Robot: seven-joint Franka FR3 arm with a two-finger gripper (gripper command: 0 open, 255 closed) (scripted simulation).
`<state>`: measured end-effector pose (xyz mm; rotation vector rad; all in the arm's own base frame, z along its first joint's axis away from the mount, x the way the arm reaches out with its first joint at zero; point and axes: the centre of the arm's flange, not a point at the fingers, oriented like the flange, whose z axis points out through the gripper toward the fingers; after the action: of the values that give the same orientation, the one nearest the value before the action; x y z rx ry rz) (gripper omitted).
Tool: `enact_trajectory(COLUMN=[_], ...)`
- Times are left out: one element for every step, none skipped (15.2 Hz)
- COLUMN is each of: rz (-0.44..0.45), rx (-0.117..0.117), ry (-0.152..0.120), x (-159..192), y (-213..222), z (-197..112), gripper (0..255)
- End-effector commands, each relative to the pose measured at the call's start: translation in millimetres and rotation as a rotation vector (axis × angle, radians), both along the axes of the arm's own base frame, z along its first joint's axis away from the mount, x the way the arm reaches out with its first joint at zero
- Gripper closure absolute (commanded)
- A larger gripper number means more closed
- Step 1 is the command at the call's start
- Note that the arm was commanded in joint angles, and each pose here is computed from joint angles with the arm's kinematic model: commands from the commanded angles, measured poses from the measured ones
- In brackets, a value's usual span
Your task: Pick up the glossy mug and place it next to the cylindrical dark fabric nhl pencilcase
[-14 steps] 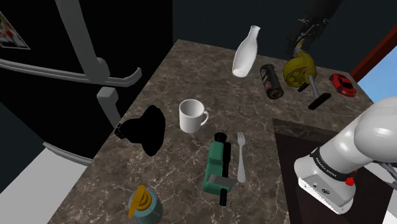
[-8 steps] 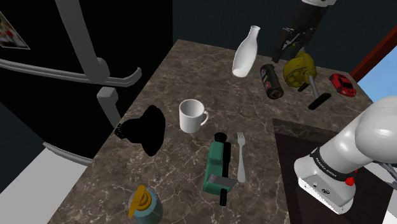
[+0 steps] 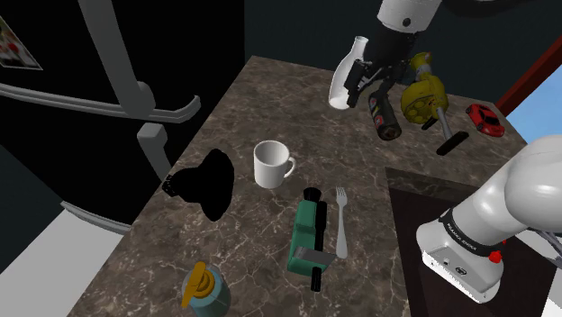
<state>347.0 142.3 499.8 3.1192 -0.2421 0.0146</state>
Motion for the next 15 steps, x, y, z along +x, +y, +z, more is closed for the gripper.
enact_trajectory(rz=[-0.013, -0.018, -0.024, -0.029, -0.035, -0.041, -0.046, -0.052, -0.057, -0.063, -0.069, -0.074, -0.080, -0.085, -0.091], rx=[-0.003, -0.005, -0.007, -0.009, -0.011, -0.014, -0.016, -0.018, -0.020, -0.022, -0.024, -0.026, -0.028, -0.031, -0.033], ry=[-0.003, -0.004, -0.005, -0.007, -0.008, -0.009, -0.011, -0.012, -0.013, -0.015, -0.016, -0.017, -0.019, -0.020, -0.021], x=[5, 7, 10, 13, 16, 19, 22, 25, 28, 31, 35, 38, 42, 45, 49], y=[27, 39, 52, 64, 76, 88, 100, 113, 125, 137, 149, 161, 173, 185, 196], z=[-12, -17, -22, -27, -32, -37, -42, -47, -52, -57, -62, -67, -72, -77, -83], gripper=[0, 0, 0, 0, 0, 0, 0, 0, 0, 0, 0, 0, 0, 0, 0])
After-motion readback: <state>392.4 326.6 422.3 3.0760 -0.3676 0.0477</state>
